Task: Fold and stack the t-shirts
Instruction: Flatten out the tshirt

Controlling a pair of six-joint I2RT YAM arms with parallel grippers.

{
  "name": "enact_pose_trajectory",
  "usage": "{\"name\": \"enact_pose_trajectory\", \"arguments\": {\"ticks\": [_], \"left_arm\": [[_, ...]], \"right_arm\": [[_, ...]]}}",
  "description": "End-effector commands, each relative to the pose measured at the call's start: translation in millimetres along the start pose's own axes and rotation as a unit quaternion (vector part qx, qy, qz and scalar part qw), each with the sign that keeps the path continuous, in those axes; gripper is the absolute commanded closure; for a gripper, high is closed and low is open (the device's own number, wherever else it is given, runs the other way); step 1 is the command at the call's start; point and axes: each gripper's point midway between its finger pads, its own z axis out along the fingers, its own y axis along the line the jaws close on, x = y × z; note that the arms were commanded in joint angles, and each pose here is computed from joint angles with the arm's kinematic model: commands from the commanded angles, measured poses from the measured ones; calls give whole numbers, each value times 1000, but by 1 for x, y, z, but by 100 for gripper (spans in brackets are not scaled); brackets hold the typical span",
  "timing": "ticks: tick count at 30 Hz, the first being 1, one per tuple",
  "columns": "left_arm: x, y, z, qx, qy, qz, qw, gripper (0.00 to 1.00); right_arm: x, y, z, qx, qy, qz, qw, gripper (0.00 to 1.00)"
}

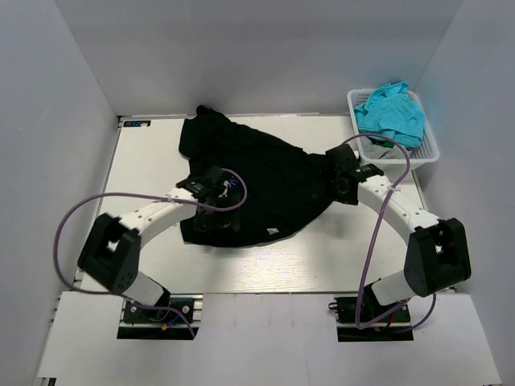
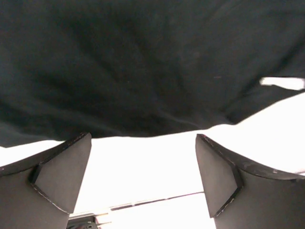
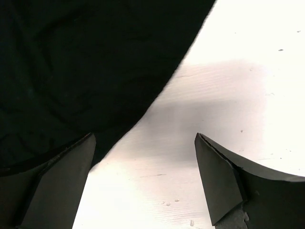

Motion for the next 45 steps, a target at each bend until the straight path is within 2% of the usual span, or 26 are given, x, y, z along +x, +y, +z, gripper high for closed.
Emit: {"name": "enact_pose_trajectory", "arguments": {"ticks": [1,2,5,8,10,13,15,20,26,28,29,32,33,35,36,37,39,42,43,44,45], "left_arm": [[10,2,6,-25,14,-10,1000,0],[10,6,6,-40,11,-26,999,0],[10,20,4,-78,-3,-18,997,0],[21,8,-2,-38,1,56,998,0],[24,1,-5,-16,-5,135,991,0],[25,-3,-2,-19,-2,193,981,0],[31,-4,12,-23,28,229,973,0],[34,-8,37,-45,54,252,965,0],[27,-16,49,-29,22,245,969,2],[21,-18,50,-28,3,239,971,7],[20,-20,53,-24,-5,238,971,16],[20,-18,59,-26,-10,238,971,25],[20,-15,62,-33,-8,238,971,34],[20,-16,65,-34,-7,238,971,44],[22,-14,68,-37,-2,239,970,58],[22,-14,68,-37,-2,239,970,69],[20,-12,68,-45,-7,234,971,100],[13,-10,53,-54,-26,222,973,100],[3,-16,44,-51,-44,216,974,100],[-5,-15,35,-61,-61,214,973,100],[-13,-17,17,-60,-81,198,975,100]], "right_arm": [[2,0,3,-16,15,23,999,10],[-1,-1,6,-22,11,31,999,10],[2,-7,17,-18,16,38,999,10],[3,-10,27,-13,30,40,999,11],[2,-11,34,-10,38,41,998,11],[2,-13,43,-7,43,46,998,12],[2,-13,45,-13,44,49,998,12],[1,-13,50,-13,50,53,997,11],[2,-8,63,-15,60,72,996,11],[7,-5,71,-17,72,74,995,12],[4,-4,73,-19,69,73,995,12],[3,2,81,-21,77,71,994,14],[3,4,83,-27,80,72,994,16],[2,10,89,-43,79,75,993,17],[3,13,90,-52,83,75,992,17],[6,13,93,-52,88,77,992,21],[8,15,95,-58,87,78,991,25],[15,19,93,-77,89,76,990,53],[7,23,89,-88,76,81,990,88],[3,24,86,-91,69,76,990,100],[-4,27,83,-97,58,73,991,100]]}}
